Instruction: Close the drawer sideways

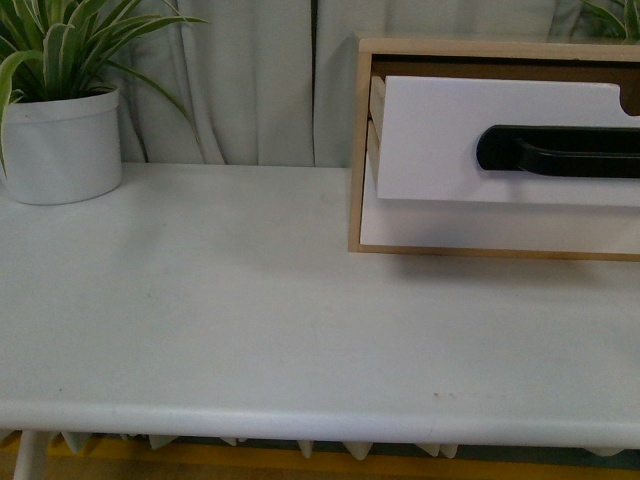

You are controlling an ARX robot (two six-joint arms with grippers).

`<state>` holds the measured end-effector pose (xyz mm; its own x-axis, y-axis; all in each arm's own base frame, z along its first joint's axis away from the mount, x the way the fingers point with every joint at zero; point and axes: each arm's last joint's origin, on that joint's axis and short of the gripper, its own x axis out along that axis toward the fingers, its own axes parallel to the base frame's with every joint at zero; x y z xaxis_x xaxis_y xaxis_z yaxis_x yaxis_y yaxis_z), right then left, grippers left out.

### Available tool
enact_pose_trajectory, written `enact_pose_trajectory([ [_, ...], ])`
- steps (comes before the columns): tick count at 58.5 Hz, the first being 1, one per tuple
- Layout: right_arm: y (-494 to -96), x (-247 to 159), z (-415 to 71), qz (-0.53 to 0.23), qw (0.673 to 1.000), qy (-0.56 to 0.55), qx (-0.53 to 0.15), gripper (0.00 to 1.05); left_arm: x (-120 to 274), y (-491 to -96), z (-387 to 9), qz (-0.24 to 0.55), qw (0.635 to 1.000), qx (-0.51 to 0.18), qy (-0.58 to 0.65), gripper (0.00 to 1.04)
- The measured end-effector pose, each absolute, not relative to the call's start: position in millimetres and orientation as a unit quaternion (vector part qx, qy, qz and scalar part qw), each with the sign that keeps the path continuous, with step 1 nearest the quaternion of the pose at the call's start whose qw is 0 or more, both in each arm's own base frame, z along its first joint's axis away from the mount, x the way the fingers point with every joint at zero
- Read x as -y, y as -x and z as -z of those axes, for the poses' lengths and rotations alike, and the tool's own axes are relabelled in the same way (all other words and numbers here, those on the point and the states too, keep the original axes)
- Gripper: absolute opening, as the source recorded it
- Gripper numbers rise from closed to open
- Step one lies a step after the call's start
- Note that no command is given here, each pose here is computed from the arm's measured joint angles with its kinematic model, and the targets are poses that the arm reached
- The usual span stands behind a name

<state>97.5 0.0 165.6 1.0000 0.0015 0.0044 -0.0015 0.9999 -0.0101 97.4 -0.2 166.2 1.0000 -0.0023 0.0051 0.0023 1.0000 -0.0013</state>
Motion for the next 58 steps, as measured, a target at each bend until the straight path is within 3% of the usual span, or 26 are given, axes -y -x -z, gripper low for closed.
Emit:
enact_pose_trajectory([
  [58, -97.5, 0.0, -165.6, -0.001, 1.0, 0.005, 0.002, 0.95, 0.2, -97.4, -166.2, 0.001, 1.0, 0.003, 0.001, 0.98],
])
